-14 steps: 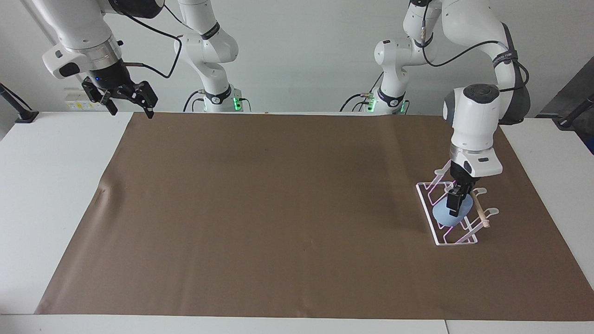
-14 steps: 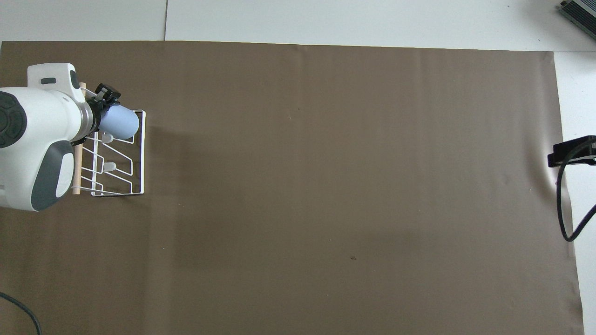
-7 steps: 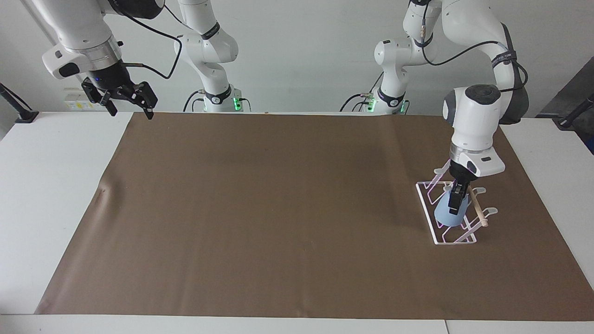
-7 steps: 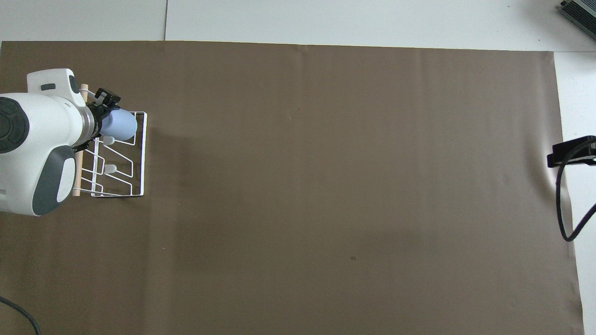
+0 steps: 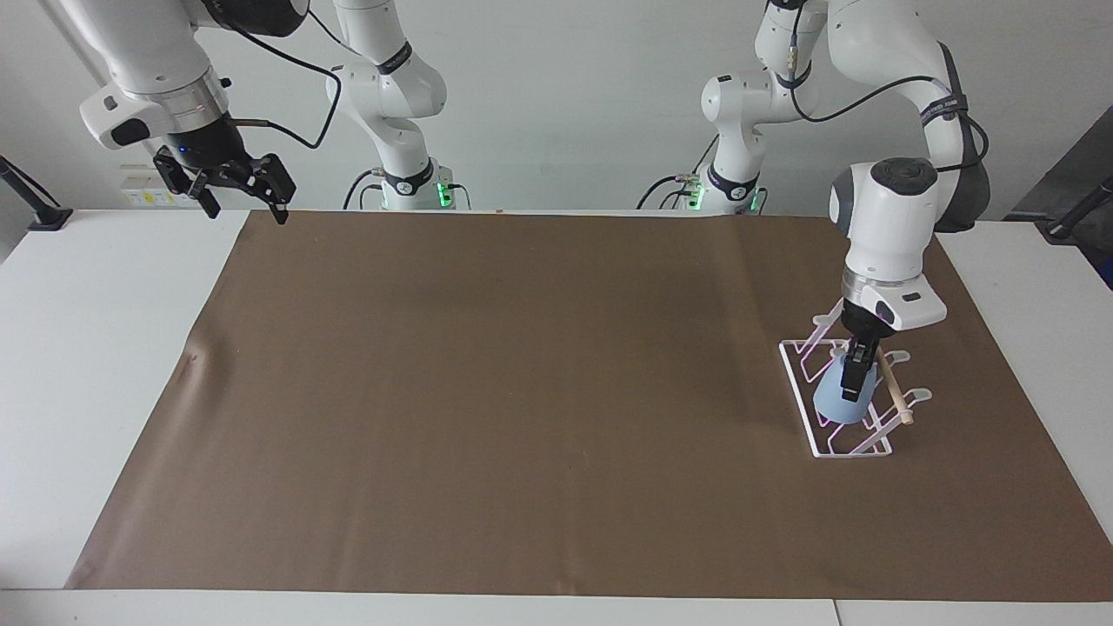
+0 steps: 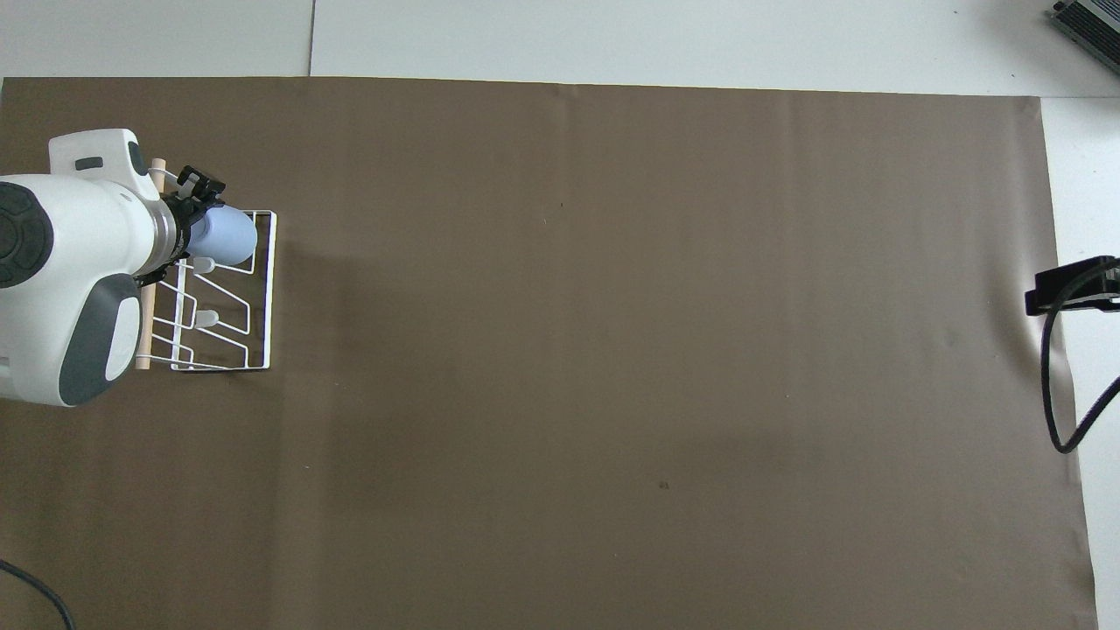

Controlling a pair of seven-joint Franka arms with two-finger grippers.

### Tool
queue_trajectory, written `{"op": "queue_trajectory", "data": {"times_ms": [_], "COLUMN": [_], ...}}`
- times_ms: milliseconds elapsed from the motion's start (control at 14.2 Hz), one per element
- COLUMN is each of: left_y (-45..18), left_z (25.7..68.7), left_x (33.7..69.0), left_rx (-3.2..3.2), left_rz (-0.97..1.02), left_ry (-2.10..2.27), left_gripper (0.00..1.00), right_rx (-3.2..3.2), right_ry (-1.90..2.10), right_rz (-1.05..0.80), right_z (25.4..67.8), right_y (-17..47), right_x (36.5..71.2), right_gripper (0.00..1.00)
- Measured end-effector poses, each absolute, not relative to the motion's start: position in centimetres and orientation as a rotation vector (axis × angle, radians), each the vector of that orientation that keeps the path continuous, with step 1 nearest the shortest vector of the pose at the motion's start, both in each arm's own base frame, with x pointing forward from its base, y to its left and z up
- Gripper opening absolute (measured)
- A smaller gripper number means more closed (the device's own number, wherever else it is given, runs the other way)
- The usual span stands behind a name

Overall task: Hang cup on cup holder
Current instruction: 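Lower the cup onto a rack hook with the left gripper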

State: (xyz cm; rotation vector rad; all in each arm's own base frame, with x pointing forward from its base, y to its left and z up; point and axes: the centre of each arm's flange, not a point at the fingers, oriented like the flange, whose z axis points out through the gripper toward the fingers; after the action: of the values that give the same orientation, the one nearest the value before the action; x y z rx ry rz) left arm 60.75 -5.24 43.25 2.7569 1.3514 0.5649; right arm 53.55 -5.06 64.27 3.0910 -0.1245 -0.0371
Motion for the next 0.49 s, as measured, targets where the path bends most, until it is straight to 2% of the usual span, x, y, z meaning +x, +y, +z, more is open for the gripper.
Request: {"op": "queue_trajectory", "data": {"times_ms": [71,212,282,494], "left_y": [-5.21,-5.13,-5.16,-5.33], "left_z": [43.32,43.42,43.56,43.85], "left_x": [60.72,60.54,60.41,60.21], "left_rx": [2.760,2.777,2.782,2.795], "left_rz": [0.561,0.537,0.530,0.515], "left_ry": [1.355,1.370,1.374,1.379], "left_gripper": [0.76,0.93,0.97,1.00], "right_rx": [3.091,3.091,3.091,3.091], "right_ry": [-0.124,-0.124,-0.124,-0.124], "right_rz": [-0.037,-0.036,-0.036,-0.036], "right_z": [64.27,64.29,64.29,64.30], "right_y": [-5.06,-5.06,-5.06,-5.06], "right_x": [53.54,53.51,53.50,53.46], "right_gripper": [1.00,1.00,1.00,1.00]}}
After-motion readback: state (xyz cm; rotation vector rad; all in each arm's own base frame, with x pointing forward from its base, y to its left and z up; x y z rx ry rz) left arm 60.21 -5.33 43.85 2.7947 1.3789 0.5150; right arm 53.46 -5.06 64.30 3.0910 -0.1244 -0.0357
